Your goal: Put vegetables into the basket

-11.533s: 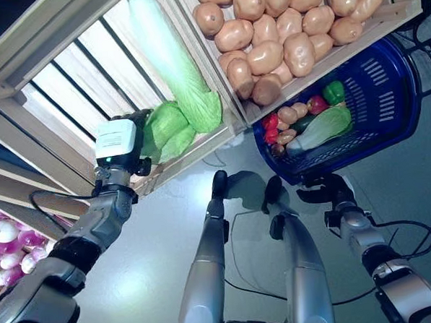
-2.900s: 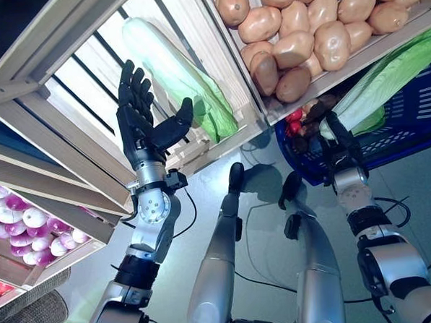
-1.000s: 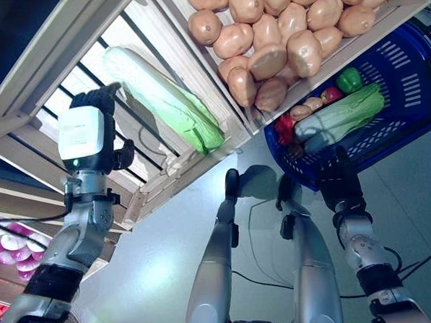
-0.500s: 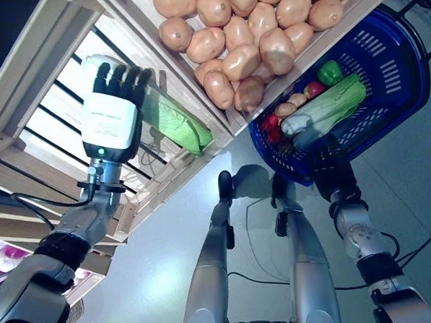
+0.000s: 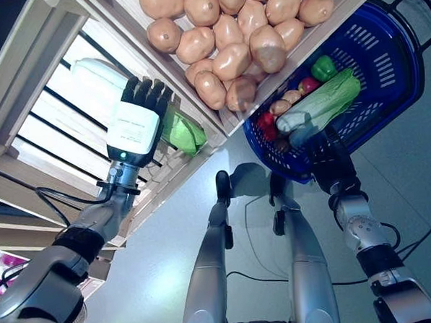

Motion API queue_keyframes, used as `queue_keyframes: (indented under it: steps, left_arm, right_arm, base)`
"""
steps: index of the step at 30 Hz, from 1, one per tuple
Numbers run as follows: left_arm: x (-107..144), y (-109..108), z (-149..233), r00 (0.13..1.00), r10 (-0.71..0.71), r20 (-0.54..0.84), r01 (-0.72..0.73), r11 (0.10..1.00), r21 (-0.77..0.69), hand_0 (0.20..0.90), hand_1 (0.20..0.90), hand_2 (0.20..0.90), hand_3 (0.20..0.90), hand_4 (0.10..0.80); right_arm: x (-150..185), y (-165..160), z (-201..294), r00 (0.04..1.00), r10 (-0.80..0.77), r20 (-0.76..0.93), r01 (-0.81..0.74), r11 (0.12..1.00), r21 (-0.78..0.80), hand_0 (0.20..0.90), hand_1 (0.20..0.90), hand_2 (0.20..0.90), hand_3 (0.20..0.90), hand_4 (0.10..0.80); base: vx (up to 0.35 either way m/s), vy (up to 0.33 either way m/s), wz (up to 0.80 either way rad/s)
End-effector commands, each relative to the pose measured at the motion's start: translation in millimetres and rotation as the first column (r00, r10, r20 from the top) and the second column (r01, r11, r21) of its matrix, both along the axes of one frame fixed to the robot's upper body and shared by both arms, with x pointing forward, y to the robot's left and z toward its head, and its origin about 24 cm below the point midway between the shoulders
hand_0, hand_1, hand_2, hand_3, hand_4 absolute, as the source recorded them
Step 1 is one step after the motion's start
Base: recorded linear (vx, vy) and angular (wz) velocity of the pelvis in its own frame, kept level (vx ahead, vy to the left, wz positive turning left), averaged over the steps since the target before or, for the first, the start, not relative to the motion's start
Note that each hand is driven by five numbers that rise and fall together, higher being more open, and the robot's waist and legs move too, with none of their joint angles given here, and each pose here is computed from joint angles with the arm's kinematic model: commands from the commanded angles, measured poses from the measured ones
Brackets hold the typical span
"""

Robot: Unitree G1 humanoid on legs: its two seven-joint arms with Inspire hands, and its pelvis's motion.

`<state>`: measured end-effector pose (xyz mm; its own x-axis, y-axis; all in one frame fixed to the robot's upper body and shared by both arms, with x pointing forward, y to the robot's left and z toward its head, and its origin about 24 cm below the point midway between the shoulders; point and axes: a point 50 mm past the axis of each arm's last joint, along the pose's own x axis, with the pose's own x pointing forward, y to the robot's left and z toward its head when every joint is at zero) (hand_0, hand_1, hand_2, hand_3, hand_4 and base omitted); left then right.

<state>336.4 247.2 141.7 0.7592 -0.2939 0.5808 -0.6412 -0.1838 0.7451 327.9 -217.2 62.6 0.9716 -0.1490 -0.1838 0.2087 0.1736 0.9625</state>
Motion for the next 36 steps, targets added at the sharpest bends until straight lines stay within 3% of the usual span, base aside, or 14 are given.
queue_keyframes:
  steps: [1,7,11,16,17,18,19,20,31,36]
  left_arm:
    - [4.2,-0.8,34.2,0.991,-0.026,0.127,0.027,1.000,-0.002,0.900,0.900,0.900,0.900,0.800]
    - [11.6,-10.2,26.4,0.998,-0.055,0.037,0.057,0.998,-0.035,0.900,0.900,0.900,0.900,0.800]
    - [19.5,-25.7,18.7,0.994,-0.074,-0.085,0.076,0.997,0.016,0.900,0.900,0.900,0.900,0.800]
    - [26.4,-28.5,21.2,0.991,-0.040,-0.129,0.048,0.997,0.056,0.900,0.900,0.900,0.900,0.800]
    - [28.2,-29.3,23.4,0.992,-0.039,-0.124,0.045,0.998,0.050,0.806,0.806,0.806,0.806,0.737]
    - [29.2,-29.9,25.2,0.993,-0.038,-0.115,0.043,0.998,0.046,0.596,0.596,0.596,0.596,0.598]
    - [30.3,-30.6,28.7,0.995,-0.036,-0.091,0.040,0.999,0.035,0.472,0.472,0.472,0.472,0.515]
    - [30.9,-30.8,29.6,0.996,-0.033,-0.085,0.036,0.999,0.033,0.300,0.300,0.300,0.300,0.400]
    - [36.6,-27.1,44.1,0.988,0.013,0.155,0.011,0.988,-0.157,0.300,0.300,0.300,0.300,0.400]
    - [37.9,-33.3,44.2,0.986,-0.015,0.165,0.033,0.994,-0.107,0.300,0.300,0.300,0.300,0.400]
  right_arm:
    - [-4.0,-9.0,14.9,0.999,0.000,0.047,0.004,0.997,-0.071,0.900,0.900,0.900,0.900,0.800]
    - [0.7,-5.9,19.0,0.999,0.008,0.044,-0.005,0.997,-0.074,0.900,0.900,0.900,0.900,0.800]
    - [4.2,-4.2,26.4,0.999,0.014,0.050,-0.008,0.994,-0.107,0.900,0.900,0.900,0.900,0.800]
    - [6.8,-5.1,28.3,0.998,0.010,0.055,-0.003,0.992,-0.123,0.900,0.900,0.900,0.900,0.800]
    - [8.2,-4.9,29.8,0.999,0.014,0.053,-0.007,0.992,-0.129,0.900,0.900,0.900,0.900,0.800]
    - [9.1,-4.8,31.0,0.998,0.017,0.052,-0.010,0.991,-0.133,0.900,0.900,0.900,0.900,0.800]
    - [10.0,-5.5,32.2,0.999,0.017,0.051,-0.010,0.990,-0.137,0.900,0.900,0.900,0.900,0.800]
    - [10.1,-5.8,32.4,0.999,0.016,0.051,-0.009,0.991,-0.137,0.900,0.900,0.900,0.900,0.800]
    - [17.2,-2.2,37.4,0.999,0.022,0.046,-0.015,0.988,-0.156,0.900,0.900,0.900,0.900,0.800]
    - [19.7,4.1,41.1,0.998,0.045,0.045,-0.037,0.984,-0.177,0.900,0.900,0.900,0.900,0.800]
  base:
    - [0.000,0.000,0.00]
    - [0.000,0.000,0.00]
    - [-0.003,0.028,0.00]
    - [0.000,0.000,0.00]
    - [0.000,0.000,0.00]
    - [0.000,0.000,0.00]
    - [0.000,0.000,0.00]
    - [-0.005,0.014,-0.03]
    - [-0.001,-0.001,-0.01]
    - [-0.012,0.015,0.00]
